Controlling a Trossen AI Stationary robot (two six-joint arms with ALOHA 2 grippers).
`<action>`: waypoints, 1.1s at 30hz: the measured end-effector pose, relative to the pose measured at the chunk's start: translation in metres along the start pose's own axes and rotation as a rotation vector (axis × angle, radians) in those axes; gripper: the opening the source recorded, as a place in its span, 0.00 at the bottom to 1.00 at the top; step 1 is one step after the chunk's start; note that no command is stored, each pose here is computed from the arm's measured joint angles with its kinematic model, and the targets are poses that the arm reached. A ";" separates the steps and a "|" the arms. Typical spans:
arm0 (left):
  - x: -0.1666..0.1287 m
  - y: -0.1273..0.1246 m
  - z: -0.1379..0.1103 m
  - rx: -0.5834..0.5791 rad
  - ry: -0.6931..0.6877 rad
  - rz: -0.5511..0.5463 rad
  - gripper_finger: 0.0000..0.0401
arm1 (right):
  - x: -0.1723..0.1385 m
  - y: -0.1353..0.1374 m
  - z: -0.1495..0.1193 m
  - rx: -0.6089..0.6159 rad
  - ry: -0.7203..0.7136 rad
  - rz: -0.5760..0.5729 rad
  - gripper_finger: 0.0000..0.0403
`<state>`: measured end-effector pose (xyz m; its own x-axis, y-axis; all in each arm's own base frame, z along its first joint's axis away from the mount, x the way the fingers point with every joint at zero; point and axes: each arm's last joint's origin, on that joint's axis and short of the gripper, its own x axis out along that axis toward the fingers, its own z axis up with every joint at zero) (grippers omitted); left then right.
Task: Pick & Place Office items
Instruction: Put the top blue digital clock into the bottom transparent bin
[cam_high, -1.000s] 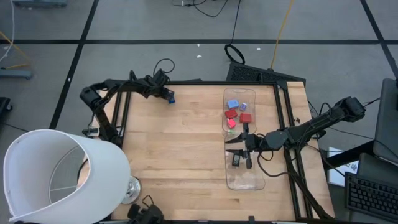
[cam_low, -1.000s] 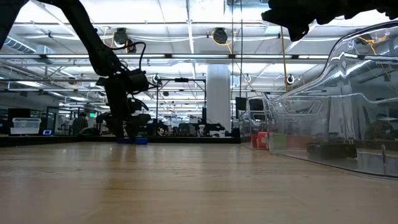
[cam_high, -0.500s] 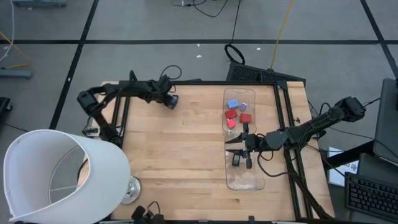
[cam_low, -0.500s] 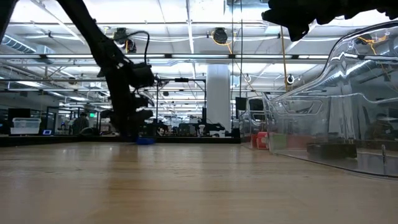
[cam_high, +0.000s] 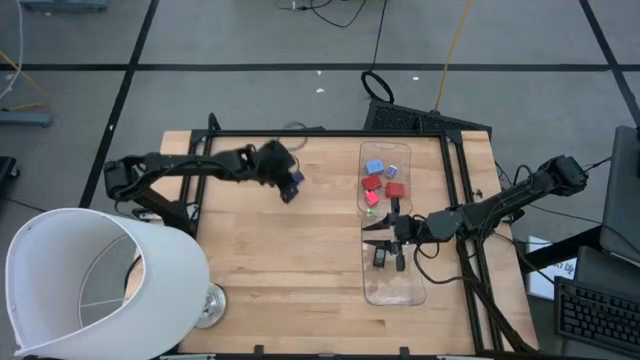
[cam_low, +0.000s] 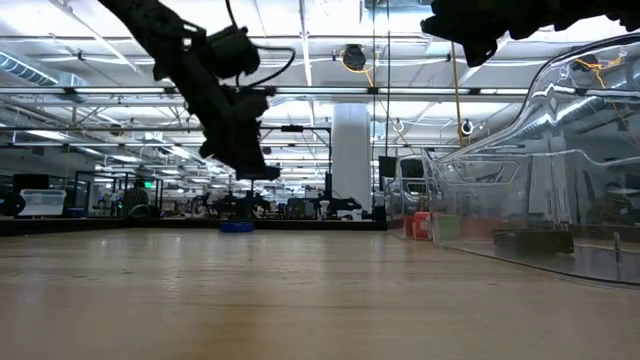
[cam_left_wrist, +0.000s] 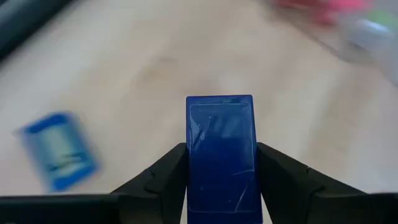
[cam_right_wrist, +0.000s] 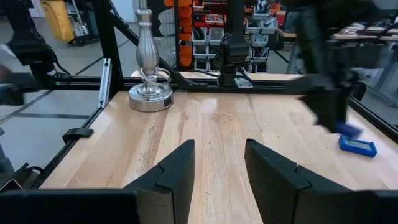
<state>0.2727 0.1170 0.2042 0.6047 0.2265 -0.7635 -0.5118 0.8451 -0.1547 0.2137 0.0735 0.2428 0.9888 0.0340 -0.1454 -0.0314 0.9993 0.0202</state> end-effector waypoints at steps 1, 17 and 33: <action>0.000 -0.009 -0.001 0.024 -0.001 -0.025 0.45 | 0.000 0.000 0.000 0.003 0.000 0.000 0.32; -0.022 -0.124 -0.014 0.269 -0.089 -0.781 0.41 | 0.041 0.004 -0.040 -0.340 0.109 -0.132 0.33; -0.023 -0.137 -0.016 0.233 -0.124 -0.753 0.42 | 0.092 0.010 -0.033 -0.521 0.015 -0.207 0.70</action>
<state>0.3191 -0.0113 0.2327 0.8076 -0.4051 -0.4286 0.1936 0.8686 -0.4562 0.2991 0.0875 0.1975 0.9798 -0.1677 -0.1086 0.0916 0.8602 -0.5016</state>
